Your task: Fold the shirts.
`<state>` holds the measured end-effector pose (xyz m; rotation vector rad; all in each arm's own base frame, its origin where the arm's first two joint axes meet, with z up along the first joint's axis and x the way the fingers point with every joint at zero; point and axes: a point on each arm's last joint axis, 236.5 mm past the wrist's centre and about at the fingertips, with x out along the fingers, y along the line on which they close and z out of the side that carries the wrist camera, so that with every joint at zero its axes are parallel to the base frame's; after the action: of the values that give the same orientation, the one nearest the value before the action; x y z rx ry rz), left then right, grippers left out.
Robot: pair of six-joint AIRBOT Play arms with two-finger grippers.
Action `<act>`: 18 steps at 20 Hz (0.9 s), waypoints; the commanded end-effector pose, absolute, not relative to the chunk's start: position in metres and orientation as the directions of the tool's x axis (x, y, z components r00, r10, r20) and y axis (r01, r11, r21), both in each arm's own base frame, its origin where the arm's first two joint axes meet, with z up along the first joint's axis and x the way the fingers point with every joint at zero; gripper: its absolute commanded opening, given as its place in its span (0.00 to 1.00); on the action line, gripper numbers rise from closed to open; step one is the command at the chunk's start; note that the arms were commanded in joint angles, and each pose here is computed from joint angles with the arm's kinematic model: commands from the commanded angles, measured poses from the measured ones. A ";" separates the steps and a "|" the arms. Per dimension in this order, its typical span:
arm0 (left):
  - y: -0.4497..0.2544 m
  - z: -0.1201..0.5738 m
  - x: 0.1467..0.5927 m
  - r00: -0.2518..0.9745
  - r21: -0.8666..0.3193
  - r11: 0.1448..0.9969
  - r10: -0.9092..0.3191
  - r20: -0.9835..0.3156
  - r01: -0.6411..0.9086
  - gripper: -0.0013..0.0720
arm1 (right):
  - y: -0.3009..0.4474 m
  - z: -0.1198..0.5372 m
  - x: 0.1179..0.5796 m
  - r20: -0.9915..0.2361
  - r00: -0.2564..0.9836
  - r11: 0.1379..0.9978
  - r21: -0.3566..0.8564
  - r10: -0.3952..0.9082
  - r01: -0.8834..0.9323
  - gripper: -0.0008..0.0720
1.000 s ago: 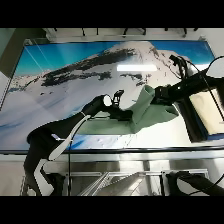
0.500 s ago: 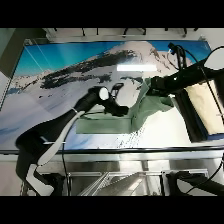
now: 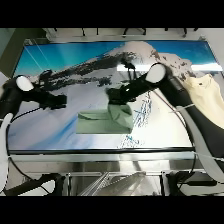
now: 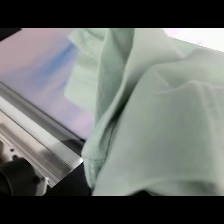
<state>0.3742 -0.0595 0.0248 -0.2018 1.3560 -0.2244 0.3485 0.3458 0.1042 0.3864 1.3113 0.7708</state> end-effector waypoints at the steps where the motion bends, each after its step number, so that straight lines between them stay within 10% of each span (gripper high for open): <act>1: 0.003 0.034 0.358 0.273 -0.252 0.964 -0.222 -0.936 -0.082 0.03 | 0.415 0.064 0.356 -0.661 0.079 0.659 0.715 0.746 -0.235 0.04; 11: -0.002 0.014 0.351 0.225 -0.256 0.965 -0.236 -0.945 -0.064 0.03 | 0.516 -0.014 0.336 -0.457 -0.027 0.457 0.890 0.889 -0.003 0.07; 14: -0.006 0.007 0.351 0.201 -0.257 0.965 -0.242 -0.949 -0.051 0.03 | 0.514 0.033 0.338 -0.289 -0.072 0.288 0.957 0.955 -0.028 0.93; 18: -0.003 0.010 0.347 0.201 -0.257 0.965 -0.242 -0.949 -0.053 0.03 | 0.465 0.118 0.336 -0.119 -0.180 0.105 0.991 0.976 -0.087 0.85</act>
<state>0.3501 -0.0040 0.0100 -0.2550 1.3591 -0.1314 0.3441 0.4921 0.0603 0.9486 1.3764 1.0950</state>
